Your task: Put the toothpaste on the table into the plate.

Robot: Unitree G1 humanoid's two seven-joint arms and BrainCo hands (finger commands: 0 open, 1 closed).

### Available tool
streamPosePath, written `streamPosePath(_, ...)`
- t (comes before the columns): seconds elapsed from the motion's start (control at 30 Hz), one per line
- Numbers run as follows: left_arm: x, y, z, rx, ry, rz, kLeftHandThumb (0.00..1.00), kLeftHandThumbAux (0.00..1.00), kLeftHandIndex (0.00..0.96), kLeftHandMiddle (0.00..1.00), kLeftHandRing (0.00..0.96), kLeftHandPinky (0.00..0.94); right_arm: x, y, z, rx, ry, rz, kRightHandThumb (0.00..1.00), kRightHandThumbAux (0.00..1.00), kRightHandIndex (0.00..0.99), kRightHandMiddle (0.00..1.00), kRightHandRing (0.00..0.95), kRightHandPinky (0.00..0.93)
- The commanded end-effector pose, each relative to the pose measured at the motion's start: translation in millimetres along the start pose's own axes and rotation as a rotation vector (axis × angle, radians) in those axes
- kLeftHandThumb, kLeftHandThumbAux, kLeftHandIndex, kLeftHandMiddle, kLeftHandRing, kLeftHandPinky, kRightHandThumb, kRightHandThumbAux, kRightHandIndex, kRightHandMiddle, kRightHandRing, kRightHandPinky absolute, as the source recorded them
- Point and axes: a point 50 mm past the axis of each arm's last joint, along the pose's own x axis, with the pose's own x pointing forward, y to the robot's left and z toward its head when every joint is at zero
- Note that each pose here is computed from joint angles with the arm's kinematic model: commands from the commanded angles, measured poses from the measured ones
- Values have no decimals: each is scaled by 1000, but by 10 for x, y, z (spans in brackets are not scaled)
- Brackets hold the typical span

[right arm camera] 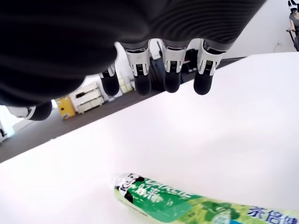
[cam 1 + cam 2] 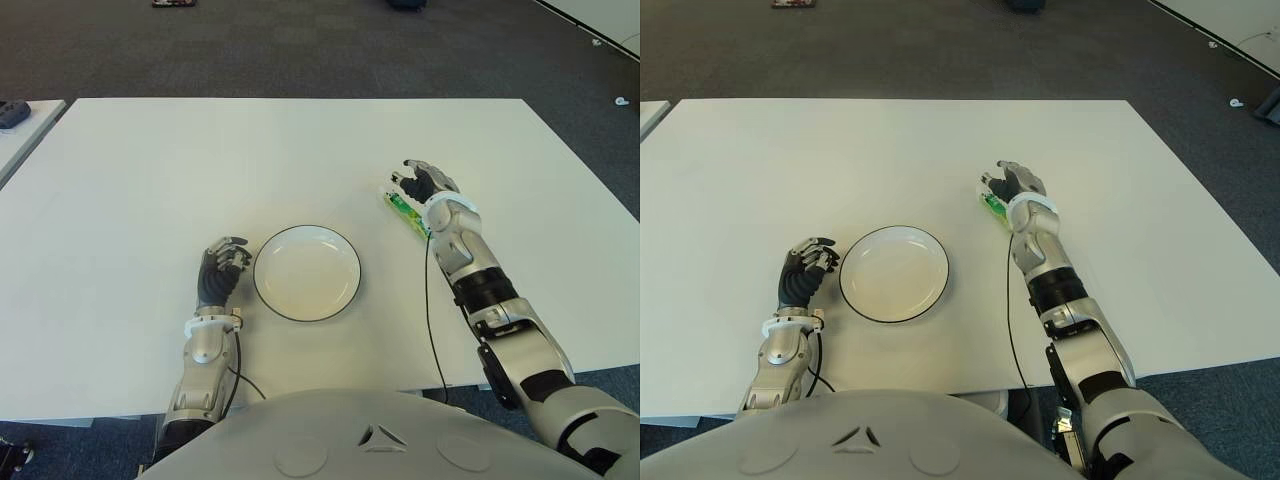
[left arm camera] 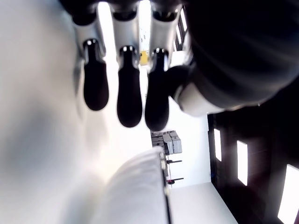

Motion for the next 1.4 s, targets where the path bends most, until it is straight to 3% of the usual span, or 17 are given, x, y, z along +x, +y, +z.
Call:
streamPosePath(0.03, -107, 11, -193, 21, 109, 14, 702, 720, 428, 562, 573, 553, 42, 112, 25, -27, 48, 21, 486, 92, 0, 0, 0, 0)
streamPosePath(0.53, -130, 9, -190, 14, 95, 13, 702, 720, 429, 571, 575, 560, 61, 279, 23, 2, 182, 41, 511, 85, 0, 0, 0, 0)
streamPosePath(0.9, -122, 13, -184, 14, 87, 12, 703, 719, 429, 574, 575, 558, 37, 450, 37, -58, 249, 54, 501, 105, 0, 0, 0, 0)
streamPosePath(1.4, -108, 59, -191, 19, 78, 17, 701, 718, 429, 574, 571, 550, -48, 591, -68, -144, 331, 100, 407, 125, 0, 0, 0, 0)
